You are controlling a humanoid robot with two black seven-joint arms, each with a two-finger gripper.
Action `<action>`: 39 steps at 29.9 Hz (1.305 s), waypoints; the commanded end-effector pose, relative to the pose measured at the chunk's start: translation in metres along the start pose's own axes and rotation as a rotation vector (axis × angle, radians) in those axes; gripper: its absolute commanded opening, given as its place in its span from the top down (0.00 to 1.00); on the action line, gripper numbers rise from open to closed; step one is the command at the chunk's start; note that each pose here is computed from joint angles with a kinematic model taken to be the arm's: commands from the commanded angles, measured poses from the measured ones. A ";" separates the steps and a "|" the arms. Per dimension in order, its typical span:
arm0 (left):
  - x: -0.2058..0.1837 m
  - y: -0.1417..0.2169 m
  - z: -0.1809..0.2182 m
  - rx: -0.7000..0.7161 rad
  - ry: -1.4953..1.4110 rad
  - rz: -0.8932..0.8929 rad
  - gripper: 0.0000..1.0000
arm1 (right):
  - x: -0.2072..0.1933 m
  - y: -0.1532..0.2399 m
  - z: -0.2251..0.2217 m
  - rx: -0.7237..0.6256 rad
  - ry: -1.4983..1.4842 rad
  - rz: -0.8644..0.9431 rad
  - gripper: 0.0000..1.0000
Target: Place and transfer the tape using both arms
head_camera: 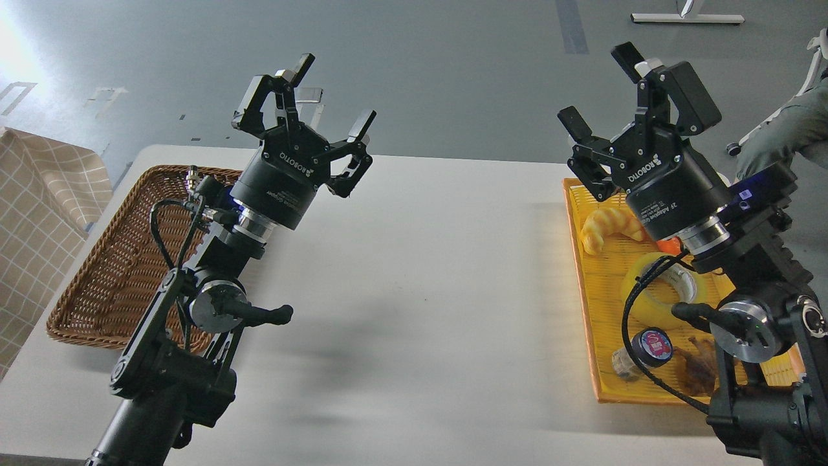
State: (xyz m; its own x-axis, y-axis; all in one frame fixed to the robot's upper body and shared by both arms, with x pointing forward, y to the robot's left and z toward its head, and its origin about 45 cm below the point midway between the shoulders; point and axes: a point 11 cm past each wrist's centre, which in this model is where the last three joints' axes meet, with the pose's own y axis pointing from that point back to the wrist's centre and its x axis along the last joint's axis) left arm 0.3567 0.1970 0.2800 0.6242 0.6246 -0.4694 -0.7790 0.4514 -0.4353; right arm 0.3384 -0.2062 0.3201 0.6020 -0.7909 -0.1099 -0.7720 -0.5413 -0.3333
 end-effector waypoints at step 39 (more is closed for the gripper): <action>0.005 0.004 -0.005 0.018 0.006 0.039 0.02 | -0.003 0.004 -0.005 0.043 -0.047 0.000 0.00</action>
State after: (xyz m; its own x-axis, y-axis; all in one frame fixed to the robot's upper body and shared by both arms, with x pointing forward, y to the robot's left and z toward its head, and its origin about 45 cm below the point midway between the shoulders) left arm 0.3566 0.1987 0.2711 0.5929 0.6391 -0.4900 -0.8042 0.4383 -0.4014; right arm 0.3335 -0.2072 0.3251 0.6125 -0.7756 -0.1526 -0.7613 -0.5268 -0.3779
